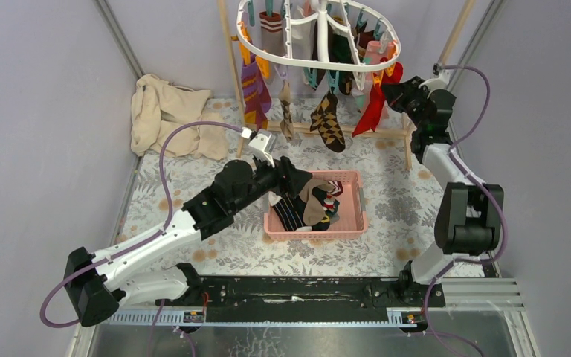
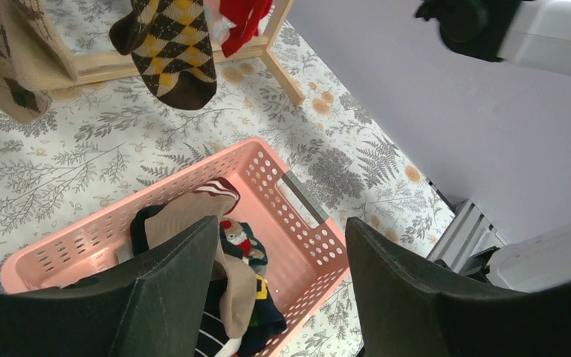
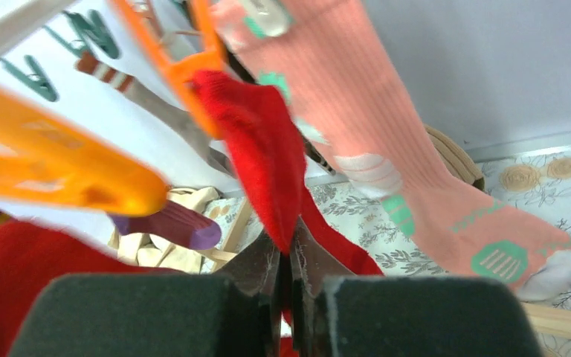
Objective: Remove the socks clipped to the hanger
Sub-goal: Adjust the hanger on the clothesline, then remove the sock from the hanger.
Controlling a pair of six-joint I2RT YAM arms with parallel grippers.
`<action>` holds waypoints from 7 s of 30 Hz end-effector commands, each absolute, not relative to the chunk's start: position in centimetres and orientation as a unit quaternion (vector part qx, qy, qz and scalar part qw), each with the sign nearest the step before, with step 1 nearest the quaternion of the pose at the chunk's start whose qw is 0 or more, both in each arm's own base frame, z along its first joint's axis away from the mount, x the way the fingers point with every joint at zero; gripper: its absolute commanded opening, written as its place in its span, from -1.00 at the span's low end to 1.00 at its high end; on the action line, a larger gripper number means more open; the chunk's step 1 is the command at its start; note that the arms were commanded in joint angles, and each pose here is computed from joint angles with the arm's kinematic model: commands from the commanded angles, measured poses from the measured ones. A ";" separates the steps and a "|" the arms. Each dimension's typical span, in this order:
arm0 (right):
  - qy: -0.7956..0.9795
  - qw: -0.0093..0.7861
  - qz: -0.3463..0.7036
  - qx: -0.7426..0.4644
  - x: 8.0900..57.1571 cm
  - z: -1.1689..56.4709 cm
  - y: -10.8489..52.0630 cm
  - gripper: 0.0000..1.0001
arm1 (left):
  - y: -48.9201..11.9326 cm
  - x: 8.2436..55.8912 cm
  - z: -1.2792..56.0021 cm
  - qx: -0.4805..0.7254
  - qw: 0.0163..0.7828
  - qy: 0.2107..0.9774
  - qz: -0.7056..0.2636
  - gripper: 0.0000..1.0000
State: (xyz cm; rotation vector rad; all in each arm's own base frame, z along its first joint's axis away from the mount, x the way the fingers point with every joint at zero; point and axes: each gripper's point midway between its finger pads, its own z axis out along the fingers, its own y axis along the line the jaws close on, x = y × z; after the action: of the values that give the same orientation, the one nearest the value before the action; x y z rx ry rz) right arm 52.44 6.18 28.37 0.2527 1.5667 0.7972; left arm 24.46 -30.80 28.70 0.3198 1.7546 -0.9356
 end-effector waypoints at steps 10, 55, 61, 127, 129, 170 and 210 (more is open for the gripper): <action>0.633 0.707 0.313 0.033 42.5 37.9 7.2 -0.89 | -29.6 24.1 30.9 0.125 0.549 0.731 -0.385 0.42; 0.684 0.584 0.382 -0.210 34.3 42.2 31.4 -0.94 | -29.9 34.1 33.1 0.014 0.685 0.685 -0.246 0.98; 0.690 0.580 0.376 -0.215 33.7 42.1 30.9 -0.94 | -30.7 35.3 32.9 0.011 0.695 0.678 -0.238 0.23; 0.716 0.604 0.348 -0.031 45.6 31.3 11.3 0.52 | -25.4 36.5 33.3 -0.001 0.680 0.698 -0.226 -1.00; 0.715 0.604 0.351 -0.034 46.0 31.0 11.4 0.50 | -25.3 36.6 33.3 -0.001 0.679 0.699 -0.226 -1.00; 0.683 0.614 0.387 -0.082 42.5 31.2 12.7 -0.66 | -26.1 37.7 32.0 0.027 0.652 0.721 -0.232 -0.71; 0.732 0.492 0.439 -0.170 31.1 35.5 24.0 -0.89 | -30.3 27.3 32.7 0.090 0.543 0.726 -0.412 0.25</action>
State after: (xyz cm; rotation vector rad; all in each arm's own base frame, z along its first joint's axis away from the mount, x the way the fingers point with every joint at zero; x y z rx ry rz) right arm 31.68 23.28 31.74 -0.3881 1.8669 1.0379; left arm 29.07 -28.40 34.56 0.1525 1.6697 -0.9113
